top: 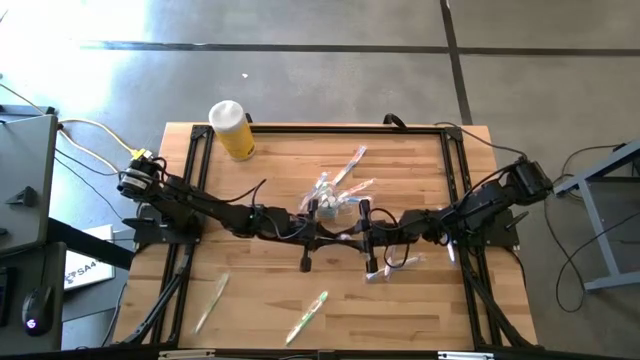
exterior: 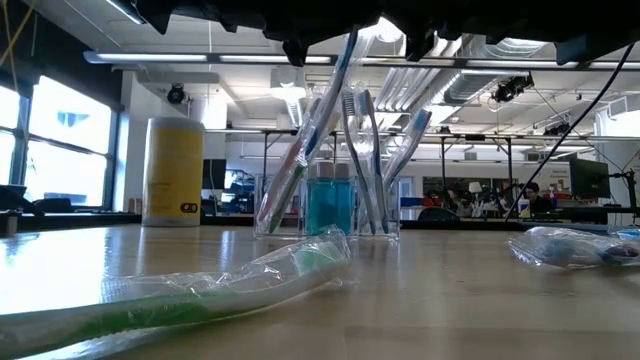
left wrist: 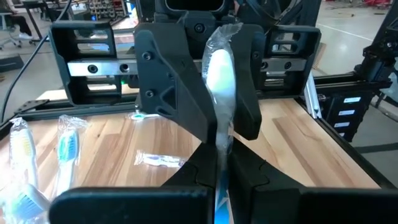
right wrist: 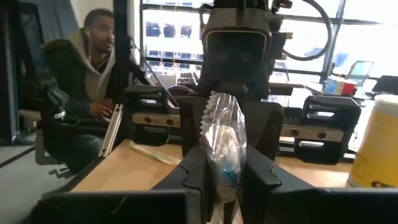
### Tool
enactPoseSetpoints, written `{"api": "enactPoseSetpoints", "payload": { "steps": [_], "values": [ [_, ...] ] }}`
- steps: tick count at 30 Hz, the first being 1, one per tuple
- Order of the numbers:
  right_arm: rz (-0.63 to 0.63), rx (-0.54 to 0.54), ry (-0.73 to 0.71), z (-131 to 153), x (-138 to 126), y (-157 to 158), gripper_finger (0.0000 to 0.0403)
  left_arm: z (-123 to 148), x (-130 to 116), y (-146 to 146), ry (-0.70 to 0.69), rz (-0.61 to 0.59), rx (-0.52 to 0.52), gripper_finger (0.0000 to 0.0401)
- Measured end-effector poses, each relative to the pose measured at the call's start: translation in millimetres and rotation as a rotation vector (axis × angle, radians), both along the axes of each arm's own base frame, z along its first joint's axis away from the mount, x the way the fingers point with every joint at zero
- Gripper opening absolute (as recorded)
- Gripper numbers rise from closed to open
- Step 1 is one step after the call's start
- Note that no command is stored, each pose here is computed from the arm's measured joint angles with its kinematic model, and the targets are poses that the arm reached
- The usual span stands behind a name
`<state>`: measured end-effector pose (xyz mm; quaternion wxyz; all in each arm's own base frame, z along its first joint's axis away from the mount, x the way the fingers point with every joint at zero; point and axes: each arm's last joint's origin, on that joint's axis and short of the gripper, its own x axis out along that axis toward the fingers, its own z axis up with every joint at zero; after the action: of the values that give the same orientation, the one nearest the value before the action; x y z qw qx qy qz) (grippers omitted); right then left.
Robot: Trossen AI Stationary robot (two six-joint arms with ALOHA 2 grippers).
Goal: Pick & Place toothbrushing station
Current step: Put the blue toothbrush into the transparent organizer
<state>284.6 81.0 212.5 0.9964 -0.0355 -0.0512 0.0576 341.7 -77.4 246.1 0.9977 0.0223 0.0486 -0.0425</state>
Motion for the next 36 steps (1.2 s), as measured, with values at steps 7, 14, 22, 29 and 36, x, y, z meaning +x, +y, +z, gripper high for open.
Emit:
{"api": "enactPoseSetpoints", "payload": {
  "steps": [7, 14, 22, 29, 36],
  "values": [
    [0.009, -0.012, 0.000, -0.3, 0.1, 0.2, 0.0041, -1.1, 0.0, 0.0, 0.011, -0.005, 0.045, 0.0033],
    [0.014, -0.016, 0.000, -0.3, 0.0, 0.5, 0.0041, -3.9, -0.4, 0.0, 0.038, -0.007, 0.060, 0.0113],
    [-0.068, -0.055, 0.075, -1.3, -5.1, 4.1, 0.0041, -9.0, -1.8, 0.2, 0.101, -0.003, 0.015, 0.0175],
    [-0.146, -0.086, 0.159, 13.4, -28.1, 15.6, 0.0041, -9.3, -14.2, 7.0, 0.244, 0.074, -0.014, 0.0181],
    [-0.353, -0.014, 0.222, 26.9, -50.9, 9.5, 0.0041, -2.6, -33.8, 12.5, 0.373, 0.130, -0.038, 0.0182]
  ]
}}
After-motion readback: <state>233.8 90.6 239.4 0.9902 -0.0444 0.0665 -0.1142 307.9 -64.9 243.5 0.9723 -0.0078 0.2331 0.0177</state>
